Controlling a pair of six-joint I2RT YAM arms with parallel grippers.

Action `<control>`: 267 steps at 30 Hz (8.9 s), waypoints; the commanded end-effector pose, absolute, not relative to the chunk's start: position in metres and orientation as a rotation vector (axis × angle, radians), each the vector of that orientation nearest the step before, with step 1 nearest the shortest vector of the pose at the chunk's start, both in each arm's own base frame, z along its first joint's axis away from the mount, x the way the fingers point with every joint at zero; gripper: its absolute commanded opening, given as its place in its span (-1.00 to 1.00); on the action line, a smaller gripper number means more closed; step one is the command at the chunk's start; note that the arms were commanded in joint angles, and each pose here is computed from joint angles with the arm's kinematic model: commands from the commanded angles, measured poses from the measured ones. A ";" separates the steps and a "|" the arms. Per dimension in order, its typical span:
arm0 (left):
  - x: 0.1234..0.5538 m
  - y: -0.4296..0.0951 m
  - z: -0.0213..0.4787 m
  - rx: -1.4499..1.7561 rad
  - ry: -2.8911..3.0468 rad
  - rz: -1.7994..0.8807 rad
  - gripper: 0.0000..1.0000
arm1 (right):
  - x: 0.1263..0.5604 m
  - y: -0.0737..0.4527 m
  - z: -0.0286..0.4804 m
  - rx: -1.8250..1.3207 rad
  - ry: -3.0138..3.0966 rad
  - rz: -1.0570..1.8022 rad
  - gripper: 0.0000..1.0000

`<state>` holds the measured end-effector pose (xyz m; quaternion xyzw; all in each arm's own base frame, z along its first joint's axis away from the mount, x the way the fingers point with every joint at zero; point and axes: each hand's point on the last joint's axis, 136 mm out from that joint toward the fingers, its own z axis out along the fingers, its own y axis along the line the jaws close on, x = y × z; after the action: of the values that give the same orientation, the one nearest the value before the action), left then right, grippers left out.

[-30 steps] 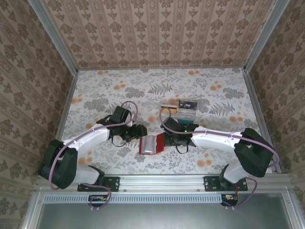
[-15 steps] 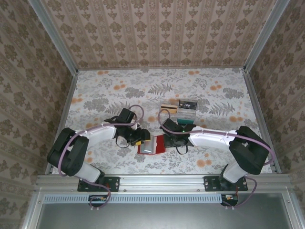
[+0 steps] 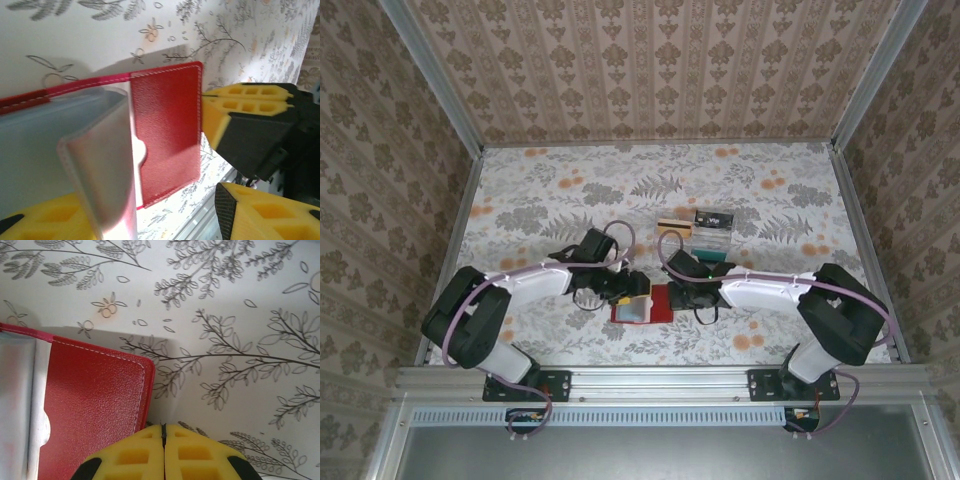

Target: Take the credit cards out of the card holder

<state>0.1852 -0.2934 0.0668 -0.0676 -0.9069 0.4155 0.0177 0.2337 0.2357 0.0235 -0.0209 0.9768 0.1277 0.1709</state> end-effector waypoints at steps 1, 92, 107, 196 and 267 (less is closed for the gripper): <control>0.191 -0.303 0.073 -0.211 -2.801 1.322 0.14 | 0.238 0.235 0.040 -0.018 2.733 0.428 -0.75; 0.190 -0.352 0.065 -0.381 -2.760 1.256 0.25 | 0.225 0.190 0.084 0.162 2.597 0.552 -0.48; 0.219 -0.310 0.032 -0.156 -2.967 0.983 0.17 | 0.206 0.235 0.092 0.002 2.567 0.740 -0.57; 0.175 -0.204 0.014 0.121 -3.025 0.828 -1.00 | 0.241 0.347 0.025 -0.084 2.832 0.975 -0.63; 0.183 -0.203 0.014 0.027 -3.008 0.782 -1.00 | 0.240 0.250 0.057 -0.002 2.739 0.920 -1.00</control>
<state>0.1900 -0.2177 0.0263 0.0062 -0.9572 0.2892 -0.0039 0.2472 0.2634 0.0521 0.0174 0.9299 0.3455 0.1245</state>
